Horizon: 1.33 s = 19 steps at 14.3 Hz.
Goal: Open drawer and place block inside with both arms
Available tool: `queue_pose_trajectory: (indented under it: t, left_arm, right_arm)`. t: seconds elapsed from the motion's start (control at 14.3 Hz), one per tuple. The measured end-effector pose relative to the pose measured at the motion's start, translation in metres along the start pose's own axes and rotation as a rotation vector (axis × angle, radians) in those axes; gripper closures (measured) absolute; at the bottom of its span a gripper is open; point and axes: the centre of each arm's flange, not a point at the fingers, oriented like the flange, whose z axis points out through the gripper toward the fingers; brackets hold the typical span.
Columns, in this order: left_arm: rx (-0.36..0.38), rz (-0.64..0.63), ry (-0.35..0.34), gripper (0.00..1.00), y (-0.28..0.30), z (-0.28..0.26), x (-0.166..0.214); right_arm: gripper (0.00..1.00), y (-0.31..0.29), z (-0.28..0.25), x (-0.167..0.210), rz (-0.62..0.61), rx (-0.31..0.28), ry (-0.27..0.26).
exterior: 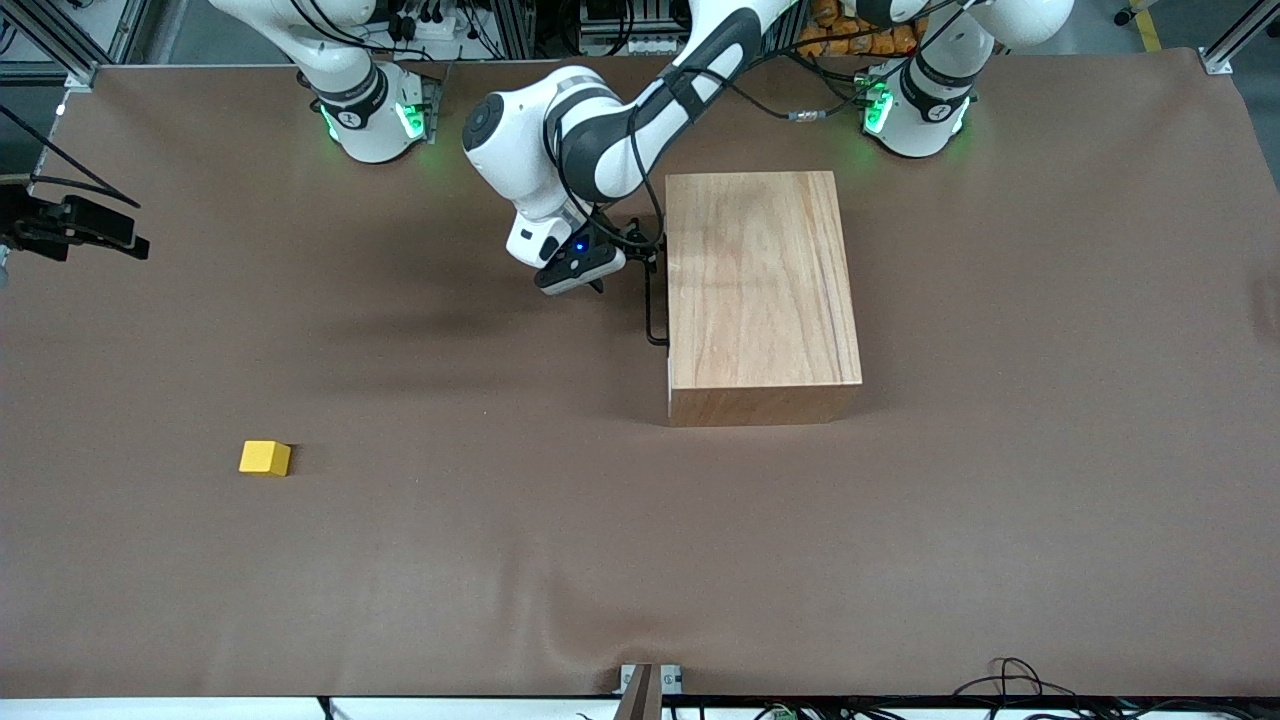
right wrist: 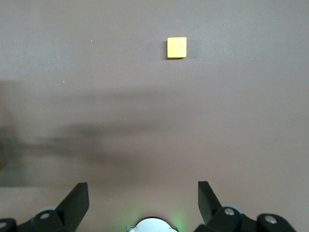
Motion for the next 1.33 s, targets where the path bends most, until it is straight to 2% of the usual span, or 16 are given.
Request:
queue_pose_trajectory:
  t: [0.63, 1.05, 1.33]
  left_arm:
    - [0.027, 0.138, -0.002, 0.0, 0.007, 0.024, 0.002]
    - [-0.037, 0.137, 0.032, 0.0, 0.013, 0.02, 0.009]
    - [-0.106, 0.134, 0.062, 0.0, 0.02, 0.015, 0.014]
  right_arm:
    - [0.0, 0.0, 0.0, 0.0, 0.0, 0.0, 0.003]
    - [0.0, 0.0, 0.0, 0.001, -0.001, 0.0, 0.003]
    - [0.0, 0.001, 0.012, 0.009, 0.001, 0.001, -0.005]
